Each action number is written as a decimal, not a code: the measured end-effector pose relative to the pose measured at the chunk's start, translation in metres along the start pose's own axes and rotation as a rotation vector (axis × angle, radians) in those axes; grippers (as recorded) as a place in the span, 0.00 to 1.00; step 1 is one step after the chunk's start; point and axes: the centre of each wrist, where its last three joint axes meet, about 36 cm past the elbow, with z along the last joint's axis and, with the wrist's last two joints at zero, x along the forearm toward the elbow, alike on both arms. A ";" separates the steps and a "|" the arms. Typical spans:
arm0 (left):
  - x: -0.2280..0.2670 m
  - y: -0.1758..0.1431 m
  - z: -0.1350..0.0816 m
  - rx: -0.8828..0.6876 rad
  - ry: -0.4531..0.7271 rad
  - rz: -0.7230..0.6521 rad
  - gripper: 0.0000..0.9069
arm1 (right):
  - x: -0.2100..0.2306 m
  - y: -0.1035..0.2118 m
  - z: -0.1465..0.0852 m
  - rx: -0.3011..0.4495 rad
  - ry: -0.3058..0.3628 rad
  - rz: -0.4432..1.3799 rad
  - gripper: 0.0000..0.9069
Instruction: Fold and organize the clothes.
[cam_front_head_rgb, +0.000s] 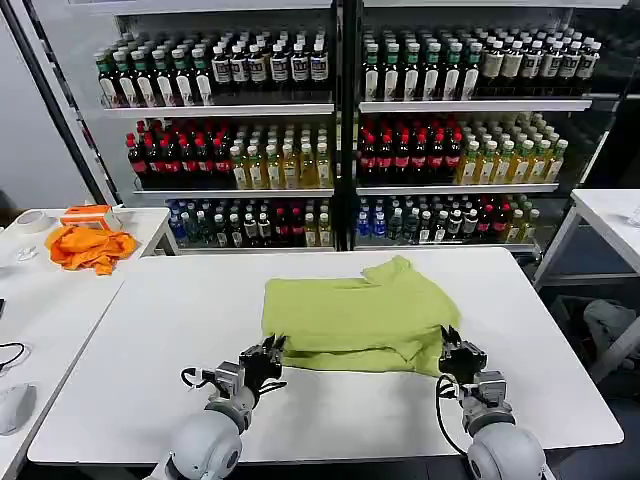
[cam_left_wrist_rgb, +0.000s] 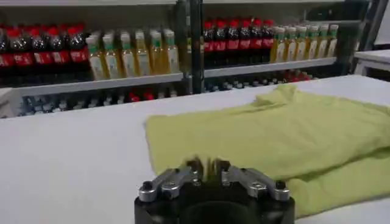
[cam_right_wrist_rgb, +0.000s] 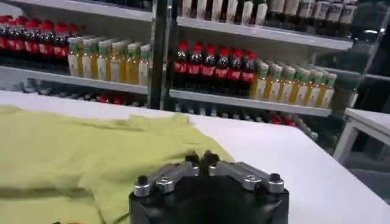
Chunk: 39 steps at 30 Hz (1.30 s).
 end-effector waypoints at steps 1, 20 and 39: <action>0.000 0.000 0.000 0.000 -0.001 -0.002 1.00 | 0.001 0.000 0.001 0.000 0.003 0.002 1.00; 0.004 -0.003 0.015 0.021 0.038 -0.016 0.13 | 0.025 -0.028 0.021 -0.079 0.163 0.076 0.78; -0.007 0.001 0.027 0.027 0.094 -0.021 0.02 | 0.015 -0.028 0.026 -0.194 0.247 0.012 0.00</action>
